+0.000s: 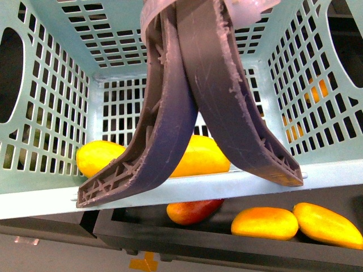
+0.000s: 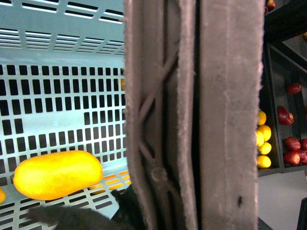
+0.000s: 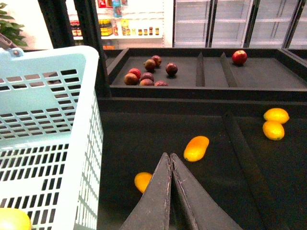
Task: Pick lemon and mango into basket
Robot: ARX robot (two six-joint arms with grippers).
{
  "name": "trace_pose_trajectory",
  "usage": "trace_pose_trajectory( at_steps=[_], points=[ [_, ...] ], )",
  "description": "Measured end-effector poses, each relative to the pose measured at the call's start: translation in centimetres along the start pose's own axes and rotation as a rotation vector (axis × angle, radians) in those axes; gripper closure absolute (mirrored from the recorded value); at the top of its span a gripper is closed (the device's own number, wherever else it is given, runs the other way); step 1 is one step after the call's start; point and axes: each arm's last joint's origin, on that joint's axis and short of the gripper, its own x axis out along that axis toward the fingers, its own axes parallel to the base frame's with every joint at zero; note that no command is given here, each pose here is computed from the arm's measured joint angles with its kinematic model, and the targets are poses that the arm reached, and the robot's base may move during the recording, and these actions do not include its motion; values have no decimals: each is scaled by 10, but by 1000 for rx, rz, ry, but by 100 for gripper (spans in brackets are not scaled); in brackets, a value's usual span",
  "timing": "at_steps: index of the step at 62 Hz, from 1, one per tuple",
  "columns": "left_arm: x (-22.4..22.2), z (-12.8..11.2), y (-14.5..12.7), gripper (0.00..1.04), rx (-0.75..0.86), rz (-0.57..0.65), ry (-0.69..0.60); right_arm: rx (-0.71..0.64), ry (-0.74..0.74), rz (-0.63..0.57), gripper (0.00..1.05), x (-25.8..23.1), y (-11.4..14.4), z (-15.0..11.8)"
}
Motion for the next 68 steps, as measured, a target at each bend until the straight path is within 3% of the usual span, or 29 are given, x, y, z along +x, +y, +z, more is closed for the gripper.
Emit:
trace_pose_trajectory(
  at_steps=[46, 53, 62, 68],
  points=[
    [0, 0, 0, 91, -1, 1, 0, 0, 6, 0, 103, -17, 0, -3],
    [0, 0, 0, 91, 0, 1, 0, -1, 6, 0, 76, -17, 0, -3],
    [0, 0, 0, 91, 0, 0, 0, -1, 6, 0, 55, -17, 0, -3],
    [0, 0, 0, 91, 0, 0, 0, -1, 6, 0, 34, -17, 0, -3]
  ],
)
